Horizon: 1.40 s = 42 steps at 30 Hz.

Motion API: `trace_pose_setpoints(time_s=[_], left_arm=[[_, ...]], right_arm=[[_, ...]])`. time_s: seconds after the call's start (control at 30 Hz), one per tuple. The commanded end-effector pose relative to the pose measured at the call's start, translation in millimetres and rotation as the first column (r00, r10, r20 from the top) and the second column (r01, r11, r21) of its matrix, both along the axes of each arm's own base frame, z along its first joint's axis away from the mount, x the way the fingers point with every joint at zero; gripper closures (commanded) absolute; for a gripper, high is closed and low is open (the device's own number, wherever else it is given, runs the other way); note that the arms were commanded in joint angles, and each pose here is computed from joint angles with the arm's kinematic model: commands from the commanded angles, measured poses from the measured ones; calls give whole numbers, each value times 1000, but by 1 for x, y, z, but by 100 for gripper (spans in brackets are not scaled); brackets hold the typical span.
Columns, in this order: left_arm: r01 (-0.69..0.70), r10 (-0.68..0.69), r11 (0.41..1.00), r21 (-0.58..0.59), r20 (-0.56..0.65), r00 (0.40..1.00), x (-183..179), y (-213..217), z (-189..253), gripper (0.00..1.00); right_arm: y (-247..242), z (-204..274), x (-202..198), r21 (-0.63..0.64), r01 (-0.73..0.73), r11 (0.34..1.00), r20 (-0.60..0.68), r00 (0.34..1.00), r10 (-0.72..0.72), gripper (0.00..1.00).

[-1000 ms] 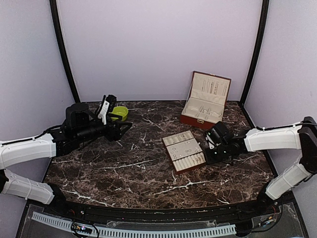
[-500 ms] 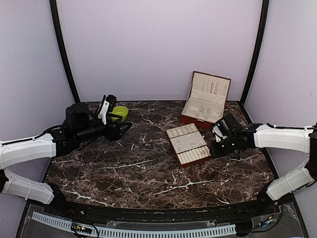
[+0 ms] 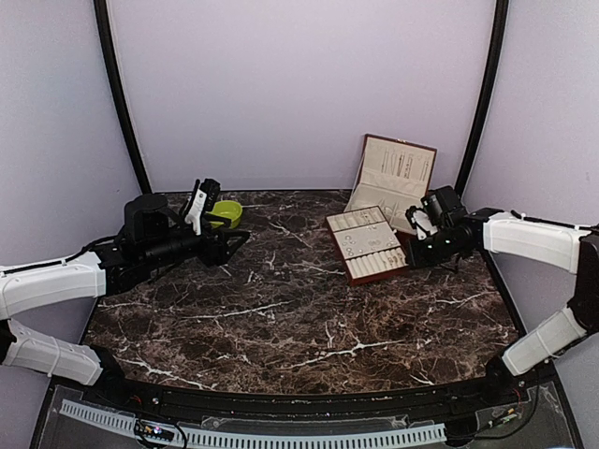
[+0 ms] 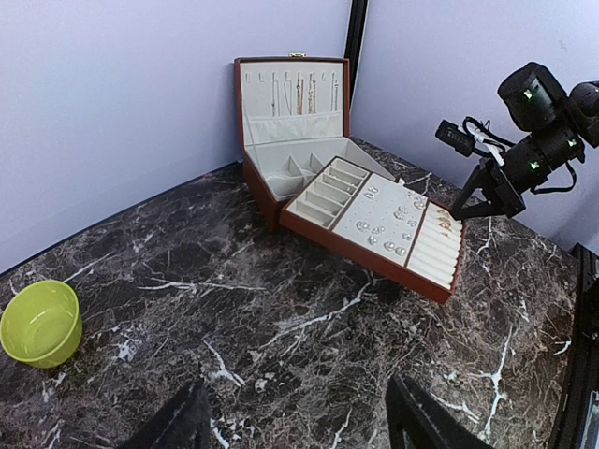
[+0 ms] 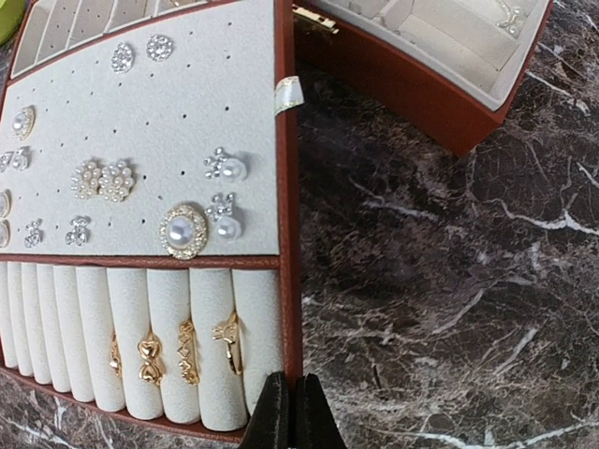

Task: Organize the mixed jewelry
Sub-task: Place the compartment layer in the jewelry box.

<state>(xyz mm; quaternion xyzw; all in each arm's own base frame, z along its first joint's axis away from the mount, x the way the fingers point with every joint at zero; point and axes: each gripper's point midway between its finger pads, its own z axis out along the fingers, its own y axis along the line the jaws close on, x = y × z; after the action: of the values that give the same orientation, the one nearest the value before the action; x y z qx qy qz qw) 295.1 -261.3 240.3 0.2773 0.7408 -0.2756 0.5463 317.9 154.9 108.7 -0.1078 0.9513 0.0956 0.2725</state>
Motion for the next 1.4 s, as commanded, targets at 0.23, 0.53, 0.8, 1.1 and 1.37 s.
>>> trace_pose_setpoints(time_s=[0.23,0.53,0.8,1.1,1.37], left_arm=[[6,-5,999,-42,29,1000,-4,2,18,33],[2,-1,999,-41,30,1000,-3,3,18,34],[-8,9,999,-33,37,999,-2,5,18,33],[-11,11,1000,-22,31,999,-1,4,14,33],[-7,7,1000,-15,18,1000,1,2,9,33]], right_arm=[[-16,31,74,50,2,999,89,996,-6,100],[-34,29,110,6,-55,998,46,997,55,100],[-59,24,134,-47,-121,992,-11,993,120,100],[-75,25,154,-50,-195,980,-19,981,194,100],[-77,12,171,-49,-251,967,-49,967,248,100]])
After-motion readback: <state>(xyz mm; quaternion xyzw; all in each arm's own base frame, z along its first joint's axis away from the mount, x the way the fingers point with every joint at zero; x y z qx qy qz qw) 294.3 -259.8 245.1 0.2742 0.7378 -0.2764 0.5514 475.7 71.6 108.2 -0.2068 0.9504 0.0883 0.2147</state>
